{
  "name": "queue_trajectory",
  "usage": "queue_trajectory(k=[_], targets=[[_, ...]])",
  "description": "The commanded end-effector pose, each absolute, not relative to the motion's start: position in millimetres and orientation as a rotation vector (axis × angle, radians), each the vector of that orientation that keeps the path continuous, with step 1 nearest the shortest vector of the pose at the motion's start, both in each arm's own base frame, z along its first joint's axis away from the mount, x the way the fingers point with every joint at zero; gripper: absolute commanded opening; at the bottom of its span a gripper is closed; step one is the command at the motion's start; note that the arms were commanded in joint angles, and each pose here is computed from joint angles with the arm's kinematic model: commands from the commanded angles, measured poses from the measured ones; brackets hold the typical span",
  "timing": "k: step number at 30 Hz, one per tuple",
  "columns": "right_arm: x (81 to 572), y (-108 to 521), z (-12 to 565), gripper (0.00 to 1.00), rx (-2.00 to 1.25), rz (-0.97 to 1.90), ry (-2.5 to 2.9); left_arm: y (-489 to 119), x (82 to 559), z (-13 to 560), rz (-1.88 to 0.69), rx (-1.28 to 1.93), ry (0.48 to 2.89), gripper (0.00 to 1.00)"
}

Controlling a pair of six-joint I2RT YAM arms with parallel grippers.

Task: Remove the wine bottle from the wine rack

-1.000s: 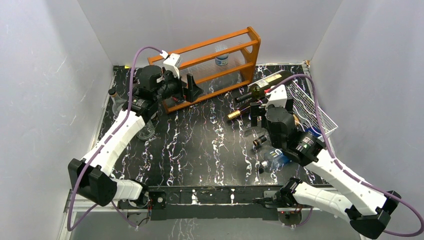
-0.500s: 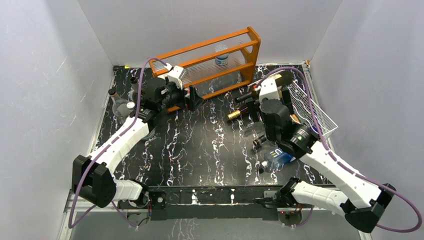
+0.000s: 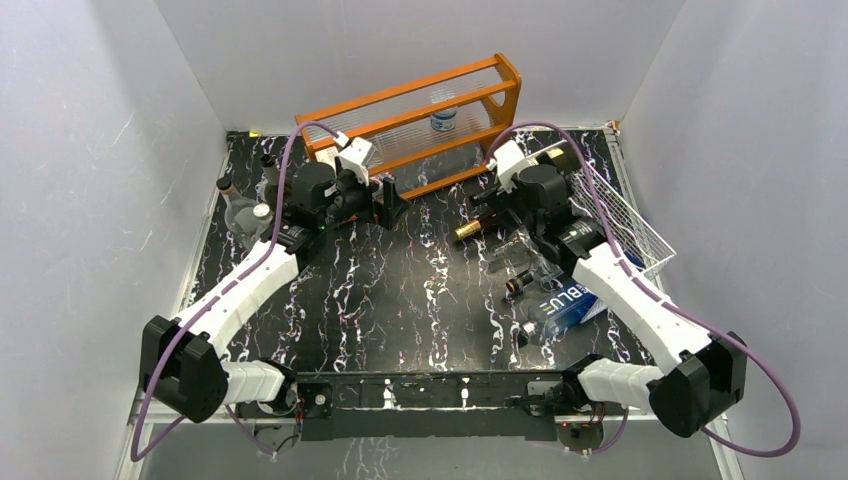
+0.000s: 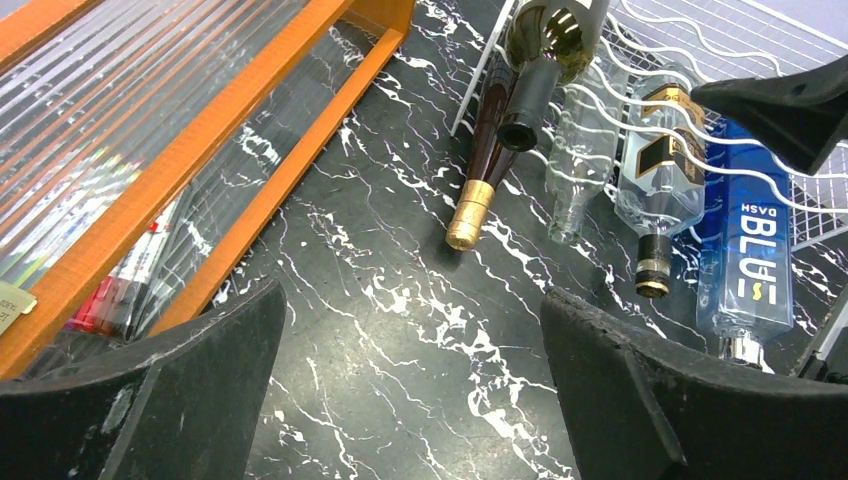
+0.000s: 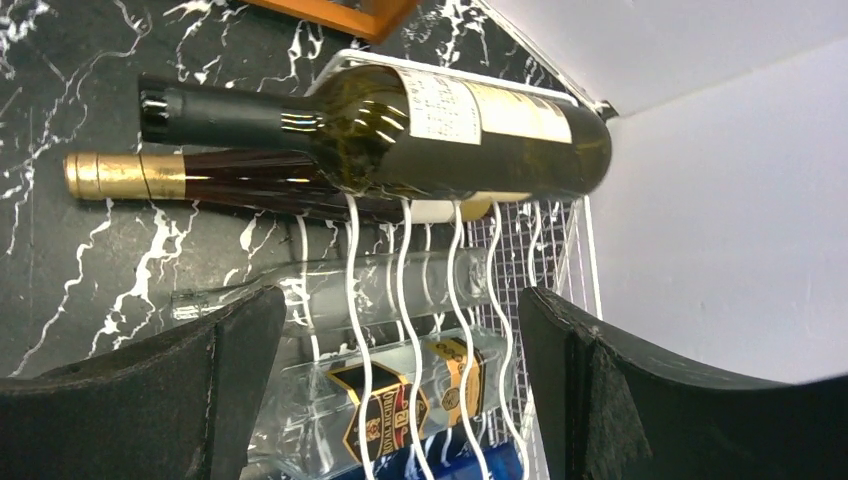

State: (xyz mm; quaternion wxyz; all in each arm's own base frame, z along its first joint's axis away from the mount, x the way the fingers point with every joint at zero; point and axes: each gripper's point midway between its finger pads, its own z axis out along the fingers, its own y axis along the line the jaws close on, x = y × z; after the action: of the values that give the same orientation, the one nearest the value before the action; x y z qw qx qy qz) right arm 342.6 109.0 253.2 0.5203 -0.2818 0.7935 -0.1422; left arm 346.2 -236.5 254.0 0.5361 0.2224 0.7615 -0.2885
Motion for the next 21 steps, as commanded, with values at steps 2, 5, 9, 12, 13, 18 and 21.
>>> queue_trajectory(k=[2, 5, 9, 12, 13, 18, 21], targets=[[362, 126, 278, 0.98, -0.821, -0.366, 1.749, -233, 344, 276, -0.653, 0.54, 1.73, 0.98], [360, 123, 268, 0.98, -0.951, -0.437, 1.687, -233, 345, 275, -0.654, 0.542, 1.735, 0.98], [362, 127, 254, 0.98, -1.099, -0.484, 1.627, -233, 345, 275, -0.653, 0.543, 1.735, 0.98], [368, 133, 244, 0.98, -1.197, -0.5, 1.599, -233, 345, 275, -0.653, 0.542, 1.733, 0.98], [371, 136, 244, 0.98, -1.214, -0.502, 1.582, -233, 345, 275, -0.653, 0.542, 1.736, 0.98], [379, 152, 234, 0.98, -1.371, -0.502, 1.491, -231, 345, 276, -0.637, 0.541, 1.731, 0.98], [385, 158, 218, 0.98, -1.48, -0.51, 1.471, -228, 347, 277, -0.613, 0.537, 1.729, 0.98]])
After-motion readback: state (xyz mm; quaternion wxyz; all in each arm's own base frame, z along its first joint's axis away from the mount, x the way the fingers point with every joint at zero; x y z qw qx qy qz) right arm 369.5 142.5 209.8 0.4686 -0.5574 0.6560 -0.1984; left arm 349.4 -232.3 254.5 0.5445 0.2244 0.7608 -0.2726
